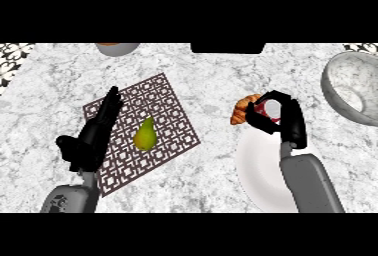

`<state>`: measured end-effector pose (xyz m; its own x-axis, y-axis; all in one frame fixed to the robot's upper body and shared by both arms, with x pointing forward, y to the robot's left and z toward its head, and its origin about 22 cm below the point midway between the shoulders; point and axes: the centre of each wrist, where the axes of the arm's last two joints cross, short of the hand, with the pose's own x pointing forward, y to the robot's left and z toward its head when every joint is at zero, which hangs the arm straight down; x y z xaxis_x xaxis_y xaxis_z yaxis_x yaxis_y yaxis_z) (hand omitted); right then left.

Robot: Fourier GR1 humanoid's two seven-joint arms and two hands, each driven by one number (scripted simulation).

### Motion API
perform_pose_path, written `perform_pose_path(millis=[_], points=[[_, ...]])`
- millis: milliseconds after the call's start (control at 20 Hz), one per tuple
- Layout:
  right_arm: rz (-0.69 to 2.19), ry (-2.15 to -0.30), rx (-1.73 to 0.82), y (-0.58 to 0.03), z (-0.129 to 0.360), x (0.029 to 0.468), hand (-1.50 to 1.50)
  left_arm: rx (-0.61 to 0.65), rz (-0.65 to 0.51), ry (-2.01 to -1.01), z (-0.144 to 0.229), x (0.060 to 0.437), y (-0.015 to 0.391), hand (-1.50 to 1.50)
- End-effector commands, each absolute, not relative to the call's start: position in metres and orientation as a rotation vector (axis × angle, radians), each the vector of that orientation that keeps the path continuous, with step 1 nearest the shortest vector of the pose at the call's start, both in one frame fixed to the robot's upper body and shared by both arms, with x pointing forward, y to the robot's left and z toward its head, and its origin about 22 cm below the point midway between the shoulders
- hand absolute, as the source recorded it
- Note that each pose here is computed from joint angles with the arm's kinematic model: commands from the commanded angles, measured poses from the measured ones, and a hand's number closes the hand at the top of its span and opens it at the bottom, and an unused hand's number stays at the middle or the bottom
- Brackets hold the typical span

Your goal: Pick the can from the plate and place it in the bowl

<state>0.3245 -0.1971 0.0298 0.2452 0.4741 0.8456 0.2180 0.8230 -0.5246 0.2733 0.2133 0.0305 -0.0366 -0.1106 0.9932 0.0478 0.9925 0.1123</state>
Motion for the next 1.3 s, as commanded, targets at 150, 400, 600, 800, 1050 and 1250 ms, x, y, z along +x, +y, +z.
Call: perform_pose_path(millis=[150, 400, 600, 800, 1050, 1250], points=[[0.155, -1.654, -0.708, -0.159, 0.069, 0.350, 1.50, 0.056, -0.109, -1.600, 0.025, 0.272, 0.223, 0.00], [0.190, -1.768, -0.874, -0.151, 0.104, 0.348, 1.50, 0.091, -0.111, -1.587, 0.029, 0.297, 0.212, 0.00], [0.163, -1.702, -1.047, -0.131, 0.159, 0.360, 1.50, 0.084, -0.106, -1.589, 0.031, 0.277, 0.210, 0.00], [0.155, -1.611, -1.127, -0.139, 0.201, 0.368, 1.50, 0.072, -0.101, -1.579, 0.025, 0.283, 0.221, 0.00], [0.100, -1.557, -1.165, -0.158, 0.237, 0.391, 1.50, 0.069, -0.115, -1.598, 0.015, 0.269, 0.201, 0.00], [0.070, -1.535, -1.209, -0.175, 0.268, 0.401, 1.50, 0.077, -0.126, -1.584, 0.042, 0.272, 0.215, 0.00]])
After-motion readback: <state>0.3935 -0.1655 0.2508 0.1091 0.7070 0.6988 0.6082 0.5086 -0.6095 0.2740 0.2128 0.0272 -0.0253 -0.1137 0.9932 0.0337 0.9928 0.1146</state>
